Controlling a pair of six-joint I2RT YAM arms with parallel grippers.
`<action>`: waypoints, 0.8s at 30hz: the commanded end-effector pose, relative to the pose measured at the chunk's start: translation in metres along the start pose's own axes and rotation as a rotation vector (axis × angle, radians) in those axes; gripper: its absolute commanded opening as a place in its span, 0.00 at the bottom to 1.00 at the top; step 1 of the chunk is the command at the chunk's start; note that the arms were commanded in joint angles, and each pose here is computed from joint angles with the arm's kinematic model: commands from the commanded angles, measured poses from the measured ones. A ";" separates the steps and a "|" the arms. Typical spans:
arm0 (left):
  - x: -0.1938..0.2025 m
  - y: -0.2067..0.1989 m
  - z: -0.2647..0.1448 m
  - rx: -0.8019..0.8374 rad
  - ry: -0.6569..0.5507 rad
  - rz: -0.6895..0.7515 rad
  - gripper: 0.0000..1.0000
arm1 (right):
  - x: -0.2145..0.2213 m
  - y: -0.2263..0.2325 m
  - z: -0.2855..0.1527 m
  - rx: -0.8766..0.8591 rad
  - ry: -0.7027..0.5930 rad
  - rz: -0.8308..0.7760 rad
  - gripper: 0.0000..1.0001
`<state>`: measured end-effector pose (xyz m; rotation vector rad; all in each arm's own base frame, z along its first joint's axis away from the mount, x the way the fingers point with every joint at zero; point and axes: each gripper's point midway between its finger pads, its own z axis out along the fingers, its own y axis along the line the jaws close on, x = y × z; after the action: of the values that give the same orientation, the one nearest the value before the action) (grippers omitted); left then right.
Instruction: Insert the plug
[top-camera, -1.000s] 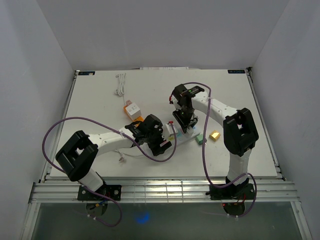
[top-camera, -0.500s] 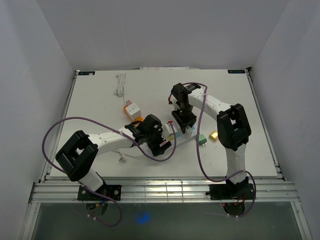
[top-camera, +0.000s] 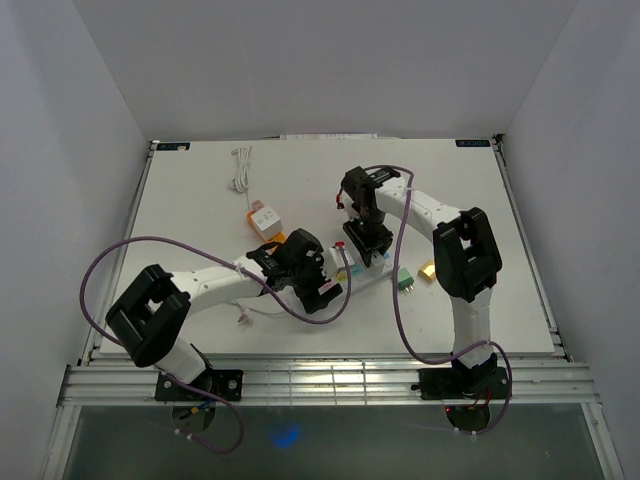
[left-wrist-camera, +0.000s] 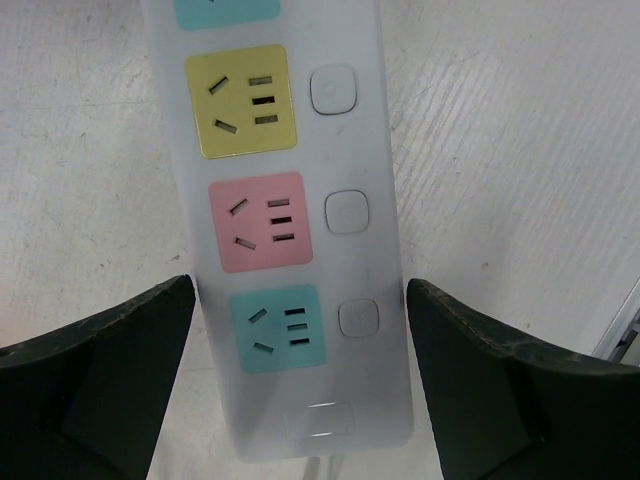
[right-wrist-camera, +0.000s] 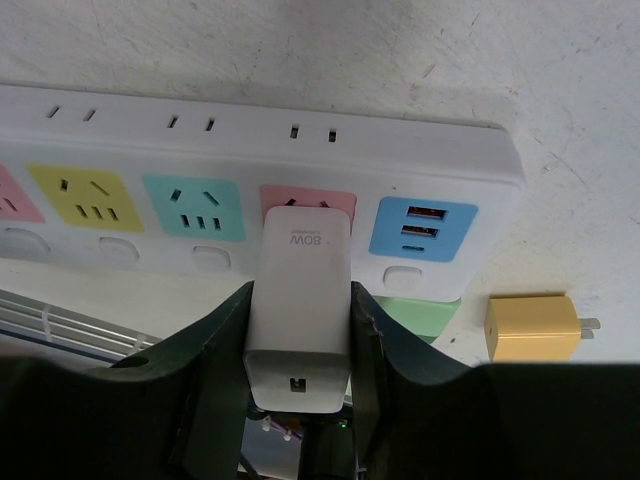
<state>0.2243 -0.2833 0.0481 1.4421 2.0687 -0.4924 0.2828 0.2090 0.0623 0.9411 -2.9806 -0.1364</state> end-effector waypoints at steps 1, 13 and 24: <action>-0.026 0.003 -0.021 -0.029 -0.101 0.045 0.98 | 0.021 -0.020 0.057 0.093 0.137 0.012 0.08; -0.041 0.003 -0.037 -0.048 -0.170 0.033 0.98 | 0.029 -0.030 0.061 0.167 0.142 0.053 0.08; -0.053 0.010 -0.045 -0.097 -0.201 0.001 0.98 | 0.034 -0.039 0.069 0.251 0.113 0.086 0.08</action>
<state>0.2322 -0.2857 0.0887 1.3367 1.9793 -0.4911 0.2829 0.2068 0.0551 0.8751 -3.0937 -0.0105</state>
